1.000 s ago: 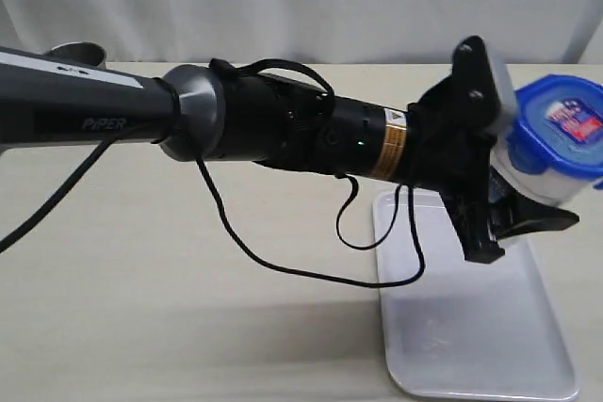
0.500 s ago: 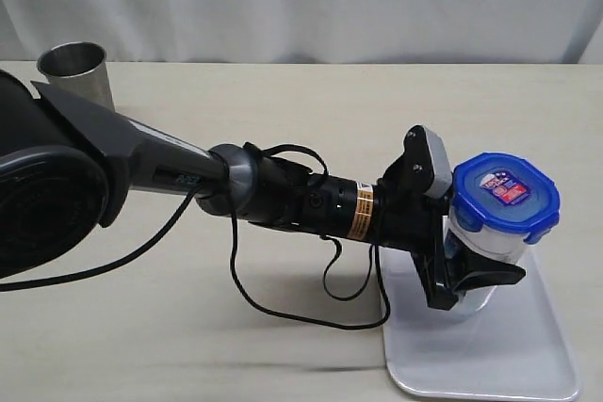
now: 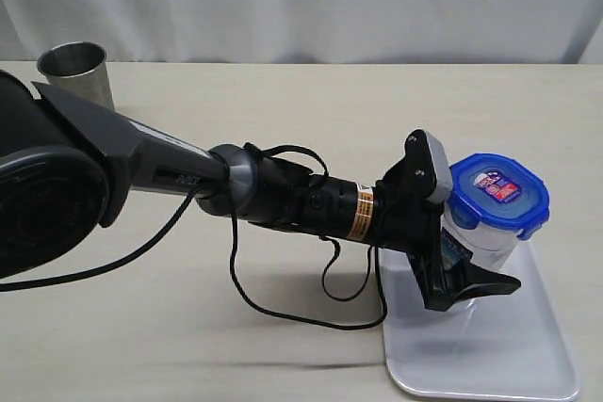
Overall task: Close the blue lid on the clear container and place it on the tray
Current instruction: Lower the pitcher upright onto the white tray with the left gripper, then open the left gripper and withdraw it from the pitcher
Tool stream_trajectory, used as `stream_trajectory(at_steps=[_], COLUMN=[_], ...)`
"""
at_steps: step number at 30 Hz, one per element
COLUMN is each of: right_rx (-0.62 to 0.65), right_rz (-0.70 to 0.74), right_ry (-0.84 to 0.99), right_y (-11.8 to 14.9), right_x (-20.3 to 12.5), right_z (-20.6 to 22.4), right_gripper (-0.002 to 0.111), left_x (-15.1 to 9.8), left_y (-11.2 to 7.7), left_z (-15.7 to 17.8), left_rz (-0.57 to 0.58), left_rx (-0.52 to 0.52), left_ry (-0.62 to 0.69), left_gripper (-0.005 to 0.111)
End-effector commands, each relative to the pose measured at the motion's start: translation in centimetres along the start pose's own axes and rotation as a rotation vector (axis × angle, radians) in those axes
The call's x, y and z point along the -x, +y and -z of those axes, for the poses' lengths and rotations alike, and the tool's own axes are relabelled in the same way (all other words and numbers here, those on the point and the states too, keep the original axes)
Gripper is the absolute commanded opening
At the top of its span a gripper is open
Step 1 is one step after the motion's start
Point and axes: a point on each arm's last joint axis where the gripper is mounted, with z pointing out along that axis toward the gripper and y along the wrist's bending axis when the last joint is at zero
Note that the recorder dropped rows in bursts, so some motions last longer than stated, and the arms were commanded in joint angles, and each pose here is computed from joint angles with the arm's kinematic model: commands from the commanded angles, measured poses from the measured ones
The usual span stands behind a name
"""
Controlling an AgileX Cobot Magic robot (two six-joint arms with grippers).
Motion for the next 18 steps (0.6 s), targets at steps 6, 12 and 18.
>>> stream_trajectory(at_steps=[6, 12, 18], right_rx=[-0.004, -0.004, -0.002], right_rz=[0.009, 0.009, 0.009], right_ry=[0.012, 0.012, 0.016], right_y=[0.0, 0.0, 0.0], right_x=[-0.2, -0.2, -0.2], right_z=[-0.1, -0.1, -0.1], right_gripper=[0.005, 0.005, 0.005], left_x=[0.9, 0.0, -0.3], left_y=[0.4, 1.9, 3.3], left_z=[1.5, 3.6, 6.7], left_rz=[-0.052, 0.026, 0.020], left_rx=[-0.061, -0.086, -0.168], left_ry=[0.035, 0.075, 0.018], left_gripper=[0.101, 0.101, 0.101])
